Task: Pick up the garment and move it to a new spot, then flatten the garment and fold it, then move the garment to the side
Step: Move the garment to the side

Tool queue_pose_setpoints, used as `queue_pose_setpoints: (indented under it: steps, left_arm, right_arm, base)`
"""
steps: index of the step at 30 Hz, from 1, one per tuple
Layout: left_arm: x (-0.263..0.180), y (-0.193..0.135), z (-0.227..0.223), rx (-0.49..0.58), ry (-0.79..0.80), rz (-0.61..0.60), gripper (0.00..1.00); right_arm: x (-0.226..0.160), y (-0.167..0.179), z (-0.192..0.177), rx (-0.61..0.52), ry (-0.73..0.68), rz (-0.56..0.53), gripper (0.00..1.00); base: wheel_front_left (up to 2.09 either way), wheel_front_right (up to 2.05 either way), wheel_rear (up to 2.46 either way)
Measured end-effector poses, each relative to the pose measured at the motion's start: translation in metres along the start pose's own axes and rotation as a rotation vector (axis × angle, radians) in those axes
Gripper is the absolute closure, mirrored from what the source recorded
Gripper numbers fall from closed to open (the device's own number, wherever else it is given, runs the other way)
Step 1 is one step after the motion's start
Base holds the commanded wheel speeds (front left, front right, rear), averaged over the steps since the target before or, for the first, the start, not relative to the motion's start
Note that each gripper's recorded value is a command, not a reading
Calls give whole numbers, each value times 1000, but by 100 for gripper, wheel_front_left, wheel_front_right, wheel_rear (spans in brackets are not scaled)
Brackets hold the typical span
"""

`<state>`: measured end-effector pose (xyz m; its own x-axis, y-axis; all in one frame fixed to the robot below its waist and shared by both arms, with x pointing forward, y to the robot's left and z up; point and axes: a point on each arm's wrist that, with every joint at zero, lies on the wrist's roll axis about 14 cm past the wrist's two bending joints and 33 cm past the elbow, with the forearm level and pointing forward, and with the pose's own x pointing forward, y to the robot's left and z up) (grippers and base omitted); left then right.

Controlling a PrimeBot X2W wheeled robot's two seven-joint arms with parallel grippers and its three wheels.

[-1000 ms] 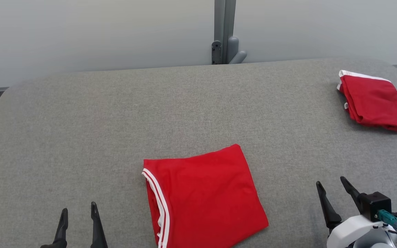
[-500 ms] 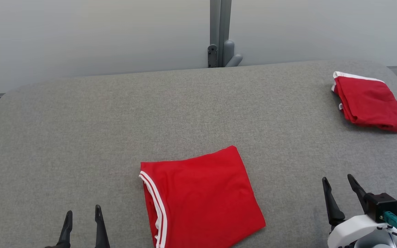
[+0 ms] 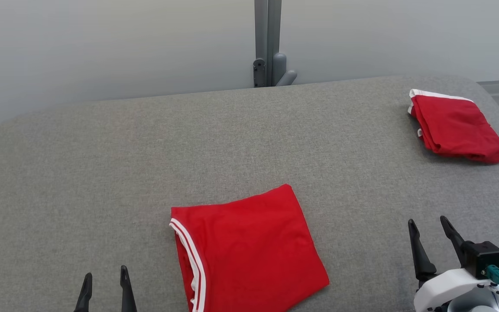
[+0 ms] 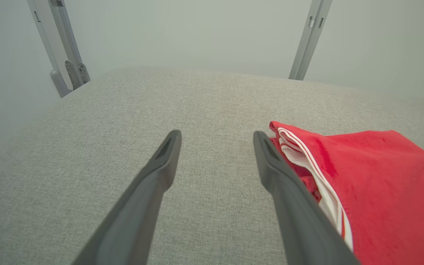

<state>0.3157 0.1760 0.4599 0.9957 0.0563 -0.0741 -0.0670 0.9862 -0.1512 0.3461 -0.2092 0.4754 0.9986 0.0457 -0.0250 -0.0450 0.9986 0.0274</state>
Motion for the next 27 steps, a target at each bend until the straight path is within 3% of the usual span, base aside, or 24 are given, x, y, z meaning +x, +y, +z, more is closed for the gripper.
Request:
queue_pose_setpoints:
  steps: [4, 8, 11, 13, 16, 22, 27]
  left_arm:
    - [0, -1, -1, -1, 3, -3, 0]
    - [-1, -1, -2, -2, 7, -3, 0]
    - [-3, 1, -7, 0, 24, 4, 0]
    - [-3, 3, -11, 1, 35, 8, 0]
    - [-2, 0, -15, -1, 49, 4, 0]
    - [8, -1, -16, -13, 57, 8, 0]
    - [11, 5, -25, -7, 86, 36, 0]
  right_arm:
    - [2, -1, 5, -7, -16, 0, 0]
    - [10, 20, 7, 18, 4, 56, 0]
    - [17, 72, 3, 15, 117, 238, 0]
    - [21, 89, 4, 7, 192, 313, 0]
    - [30, 103, 4, 11, 306, 374, 0]
    - [38, 122, -33, 15, 555, 441, 0]
    - [51, 136, -56, 58, 646, 469, 0]
  base:
    - [0, 0, 0]
    - [0, 0, 0]
    - [0, 0, 0]
    - [0, 0, 0]
    - [0, 0, 0]
    - [0, 0, 0]
    - [0, 0, 0]
